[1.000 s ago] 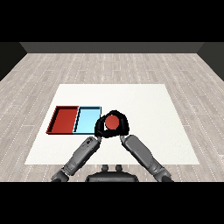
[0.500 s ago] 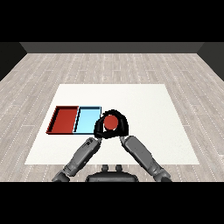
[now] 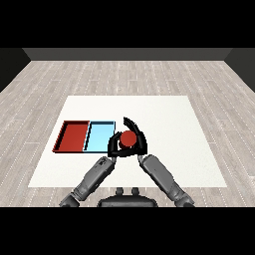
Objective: Pick the red can and put it in the red box
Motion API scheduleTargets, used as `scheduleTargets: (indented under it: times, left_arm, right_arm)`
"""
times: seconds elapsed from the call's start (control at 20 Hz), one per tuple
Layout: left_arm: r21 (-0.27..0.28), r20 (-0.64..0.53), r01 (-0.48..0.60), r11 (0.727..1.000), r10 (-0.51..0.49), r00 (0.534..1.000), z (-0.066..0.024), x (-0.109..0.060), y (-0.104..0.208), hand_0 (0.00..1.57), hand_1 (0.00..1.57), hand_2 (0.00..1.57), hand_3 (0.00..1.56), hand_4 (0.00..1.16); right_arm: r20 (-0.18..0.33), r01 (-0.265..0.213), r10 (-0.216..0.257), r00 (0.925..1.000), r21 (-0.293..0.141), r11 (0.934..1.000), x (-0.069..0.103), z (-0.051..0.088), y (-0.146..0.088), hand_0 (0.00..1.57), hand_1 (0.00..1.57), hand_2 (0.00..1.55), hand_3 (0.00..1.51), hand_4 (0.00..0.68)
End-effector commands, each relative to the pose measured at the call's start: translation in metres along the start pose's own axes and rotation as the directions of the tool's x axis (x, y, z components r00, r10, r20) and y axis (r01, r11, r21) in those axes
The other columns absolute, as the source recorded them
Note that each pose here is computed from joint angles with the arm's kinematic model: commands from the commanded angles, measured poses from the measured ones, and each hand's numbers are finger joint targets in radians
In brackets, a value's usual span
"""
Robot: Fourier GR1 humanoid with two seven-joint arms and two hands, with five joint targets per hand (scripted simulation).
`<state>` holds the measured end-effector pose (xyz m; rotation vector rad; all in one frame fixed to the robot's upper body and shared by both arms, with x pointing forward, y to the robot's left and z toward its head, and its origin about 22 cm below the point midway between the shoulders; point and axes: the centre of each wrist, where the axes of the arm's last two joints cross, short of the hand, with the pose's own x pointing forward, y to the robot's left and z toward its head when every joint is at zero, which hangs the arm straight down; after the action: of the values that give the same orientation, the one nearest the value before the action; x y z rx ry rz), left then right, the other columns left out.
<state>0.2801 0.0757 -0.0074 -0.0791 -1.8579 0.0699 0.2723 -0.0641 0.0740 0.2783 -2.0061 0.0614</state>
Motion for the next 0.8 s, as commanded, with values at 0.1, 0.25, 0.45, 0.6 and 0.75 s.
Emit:
scheduleTargets:
  times: [0.1,0.25,0.45,0.6,0.75]
  left_arm:
    - [-0.008,0.046,-0.018,1.000,0.018,0.999,0.0054,-0.001,-0.007,1.57,1.57,1.57,1.49,1.13]
    - [0.021,0.054,0.010,1.000,-0.011,0.998,-0.0107,0.006,0.000,1.57,1.57,1.57,1.48,1.13]
    - [0.026,0.036,-0.001,1.000,0.000,0.999,-0.0113,0.018,0.016,1.57,1.57,1.57,1.47,1.13]
    - [0.048,0.037,0.019,0.999,-0.021,0.999,-0.0206,0.025,0.013,1.57,1.57,1.57,1.45,1.13]
    - [0.041,0.081,0.035,0.999,-0.038,0.996,-0.0088,0.026,0.037,1.57,1.57,1.56,1.47,1.13]
  right_arm:
    - [-0.017,-0.015,0.015,0.9997,-0.020,0.9997,-0.004,-0.003,-0.007,0.00,0.00,0.00,0.00,0.000]
    - [-0.020,0.004,-0.005,0.9998,-0.024,0.9997,0.011,-0.012,-0.012,0.00,0.00,0.00,0.00,0.000]
    - [0.003,0.062,-0.062,0.9981,-0.050,0.9968,0.008,-0.005,-0.047,0.00,0.00,0.00,0.00,0.000]
    - [0.001,0.059,-0.059,0.9982,-0.059,0.9965,0.008,0.012,-0.025,0.00,0.00,0.00,0.00,0.000]
    - [0.041,0.049,-0.046,0.9981,-0.057,0.9972,0.013,0.021,-0.047,0.00,0.00,0.00,0.00,0.000]
